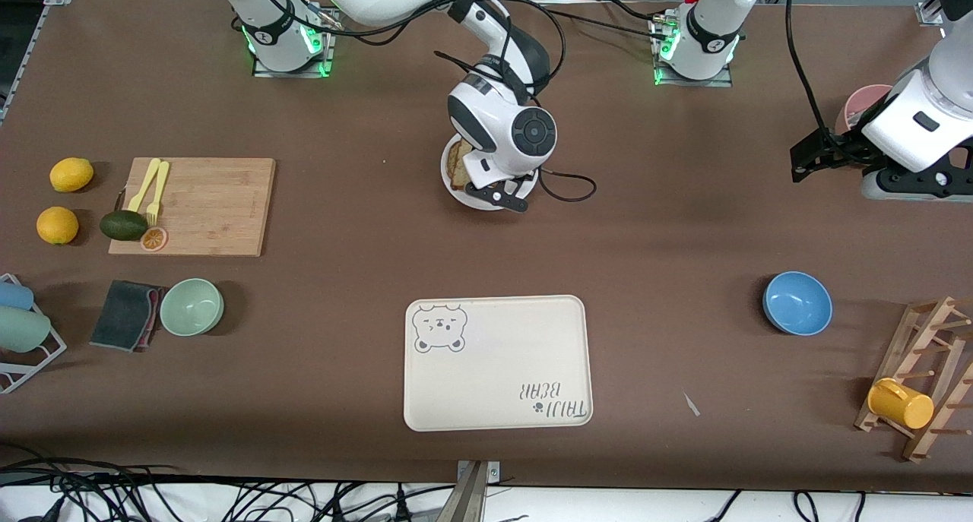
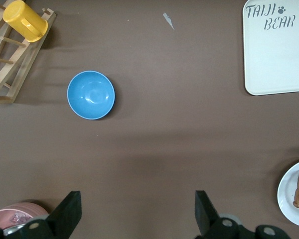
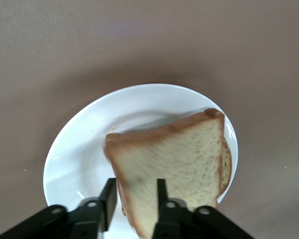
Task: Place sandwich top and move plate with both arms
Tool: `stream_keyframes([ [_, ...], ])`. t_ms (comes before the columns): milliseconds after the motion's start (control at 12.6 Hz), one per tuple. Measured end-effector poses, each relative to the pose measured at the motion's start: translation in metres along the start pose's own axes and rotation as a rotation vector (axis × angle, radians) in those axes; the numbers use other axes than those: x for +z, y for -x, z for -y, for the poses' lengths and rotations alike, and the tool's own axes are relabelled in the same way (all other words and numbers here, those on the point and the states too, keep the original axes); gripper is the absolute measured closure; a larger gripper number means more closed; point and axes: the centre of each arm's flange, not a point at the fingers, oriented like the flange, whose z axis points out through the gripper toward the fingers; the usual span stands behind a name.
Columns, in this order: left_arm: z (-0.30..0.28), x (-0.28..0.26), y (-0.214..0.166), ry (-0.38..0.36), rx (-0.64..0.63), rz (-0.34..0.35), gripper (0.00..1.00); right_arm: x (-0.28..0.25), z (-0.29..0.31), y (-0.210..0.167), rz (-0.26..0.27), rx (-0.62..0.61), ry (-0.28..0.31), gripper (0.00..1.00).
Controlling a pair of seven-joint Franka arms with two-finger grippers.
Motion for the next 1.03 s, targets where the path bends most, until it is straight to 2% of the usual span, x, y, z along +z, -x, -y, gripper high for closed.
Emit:
stream_keyframes([
  [159, 0.000, -0.001, 0.000, 0.000, -0.002, -0.003, 0.00, -0.007, -0.003, -0.009, -0.007, 0.013, -0.012, 0.31],
  [238, 0.001, -0.002, 0.000, 0.000, -0.005, -0.003, 0.00, -0.012, -0.006, -0.015, -0.008, 0.022, -0.021, 0.25],
  [397, 0.004, -0.001, 0.000, 0.001, -0.014, -0.003, 0.00, -0.030, -0.016, -0.031, -0.014, 0.046, -0.049, 0.21],
  [476, 0.008, -0.001, 0.000, 0.001, -0.021, -0.003, 0.00, -0.050, -0.025, -0.042, -0.021, 0.064, -0.075, 0.21],
  [556, 0.012, -0.001, -0.001, 0.001, -0.031, -0.002, 0.00, -0.072, -0.039, -0.055, -0.026, 0.086, -0.101, 0.16],
  [635, 0.018, 0.001, -0.001, 0.001, -0.040, 0.002, 0.00, -0.097, -0.057, -0.070, -0.030, 0.109, -0.125, 0.15],
  [715, 0.023, 0.005, -0.002, 0.001, -0.048, 0.010, 0.00, -0.123, -0.080, -0.088, -0.034, 0.120, -0.149, 0.10],
  [873, 0.028, 0.010, -0.005, 0.002, -0.058, 0.018, 0.00, -0.165, -0.129, -0.127, -0.044, 0.145, -0.196, 0.10],
  [953, 0.027, 0.010, -0.005, 0.002, -0.055, 0.018, 0.00, -0.179, -0.153, -0.145, -0.049, 0.151, -0.209, 0.04],
  [1032, 0.023, 0.009, -0.005, 0.003, -0.049, 0.017, 0.00, -0.191, -0.176, -0.160, -0.060, 0.144, -0.215, 0.04],
])
